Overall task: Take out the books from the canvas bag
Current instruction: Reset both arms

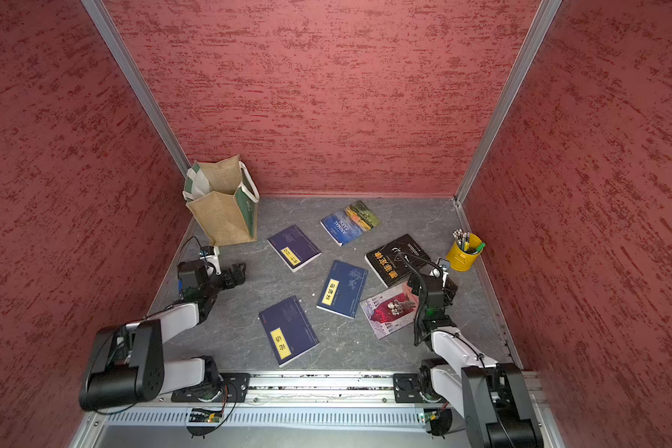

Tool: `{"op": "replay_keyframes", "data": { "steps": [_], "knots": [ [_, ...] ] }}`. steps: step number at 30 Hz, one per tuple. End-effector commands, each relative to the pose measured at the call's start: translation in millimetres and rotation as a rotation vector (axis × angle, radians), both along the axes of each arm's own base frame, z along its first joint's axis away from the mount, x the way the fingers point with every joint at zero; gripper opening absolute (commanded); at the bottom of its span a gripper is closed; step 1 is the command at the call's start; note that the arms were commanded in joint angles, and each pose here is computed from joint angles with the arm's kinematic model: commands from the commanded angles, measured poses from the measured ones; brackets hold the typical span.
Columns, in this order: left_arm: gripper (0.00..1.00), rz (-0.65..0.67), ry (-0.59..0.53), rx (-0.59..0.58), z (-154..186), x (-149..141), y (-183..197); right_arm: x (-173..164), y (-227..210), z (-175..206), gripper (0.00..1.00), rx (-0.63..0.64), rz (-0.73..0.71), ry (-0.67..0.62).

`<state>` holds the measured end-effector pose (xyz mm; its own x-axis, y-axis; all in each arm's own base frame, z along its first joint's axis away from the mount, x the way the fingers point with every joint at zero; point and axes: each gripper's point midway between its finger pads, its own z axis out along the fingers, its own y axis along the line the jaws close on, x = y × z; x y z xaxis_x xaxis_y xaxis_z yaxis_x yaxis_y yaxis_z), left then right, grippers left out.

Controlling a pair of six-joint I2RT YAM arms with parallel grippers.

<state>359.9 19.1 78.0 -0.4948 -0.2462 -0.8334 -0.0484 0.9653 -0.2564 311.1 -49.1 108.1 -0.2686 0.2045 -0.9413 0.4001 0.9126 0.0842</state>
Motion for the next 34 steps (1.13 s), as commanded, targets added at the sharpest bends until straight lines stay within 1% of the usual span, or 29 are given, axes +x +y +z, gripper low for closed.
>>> {"op": "replay_keyframes", "data": {
  "steps": [1, 2, 3, 4, 5, 6, 7, 8, 9, 10, 11, 13, 14, 16, 17, 18, 19, 20, 22, 23, 25, 34],
  "knots": [
    [1.00, -0.043, -0.225, 0.073, 46, 44, -4, 12, -7, 48, 0.99, -0.049, -0.015, -0.209],
    [0.99, -0.106, -0.197, 0.126, 41, 52, -23, 16, -9, 49, 0.99, -0.051, -0.023, -0.216],
    [1.00, -0.085, -0.191, 0.169, 41, 52, -25, 20, -11, 50, 0.99, -0.053, -0.028, -0.218],
    [1.00, -0.048, -0.219, 0.179, 39, 47, -22, 24, -13, 52, 0.99, -0.055, -0.037, -0.227],
    [1.00, 0.017, -0.307, 0.175, 42, 41, -9, 28, -15, 53, 0.99, -0.053, -0.049, -0.238],
    [0.99, 0.051, -0.283, 0.140, 37, 34, 0, 33, -16, 55, 0.99, -0.052, -0.052, -0.252],
    [1.00, 0.044, -0.279, 0.123, 38, 35, 1, 39, -14, 58, 0.99, -0.055, -0.040, -0.268],
    [1.00, -0.002, -0.300, 0.134, 39, 38, -8, 47, -11, 61, 0.99, -0.058, -0.024, -0.285],
    [0.99, -0.020, -0.248, 0.148, 34, 39, -13, 55, -9, 64, 0.99, -0.065, -0.008, -0.292],
    [1.00, -0.014, -0.263, 0.188, 37, 44, -17, 67, -5, 62, 0.99, -0.091, 0.020, -0.274],
    [0.99, -0.006, -0.261, 0.202, 35, 41, -18, 75, -4, 57, 0.99, -0.106, 0.033, -0.264],
    [1.00, -0.012, -0.267, 0.195, 36, 42, -18, 81, -2, 48, 0.99, -0.110, 0.038, -0.235],
    [1.00, -0.013, -0.253, 0.189, 35, 42, -17, 77, -2, 49, 0.99, -0.108, 0.039, -0.245],
    [0.99, -0.013, -0.260, 0.188, 36, 42, -17, 59, 2, 55, 0.98, -0.106, 0.072, -0.323],
    [0.99, -0.015, -0.256, 0.190, 36, 42, -17, 51, 11, 47, 0.93, -0.100, 0.138, -0.324],
    [0.99, -0.015, -0.259, 0.189, 36, 42, -17, 43, 15, 57, 0.83, -0.134, 0.173, -0.406],
    [0.99, -0.014, -0.260, 0.189, 36, 42, -17, 39, 18, 62, 0.84, -0.129, 0.184, -0.424],
    [1.00, -0.015, -0.256, 0.189, 36, 42, -17, 45, 16, 52, 0.99, -0.111, 0.176, -0.360],
    [1.00, -0.015, -0.258, 0.188, 35, 42, -17, 50, 11, 56, 0.99, -0.118, 0.147, -0.379],
    [1.00, -0.015, -0.256, 0.189, 36, 42, -17, 54, 10, 48, 0.99, -0.104, 0.140, -0.338],
    [1.00, -0.019, -0.255, 0.183, 36, 43, -17, 53, 10, 52, 0.99, -0.116, 0.140, -0.358],
    [1.00, -0.021, -0.258, 0.182, 36, 42, -17, 54, 10, 51, 0.99, -0.116, 0.137, -0.349]
  ]
}}
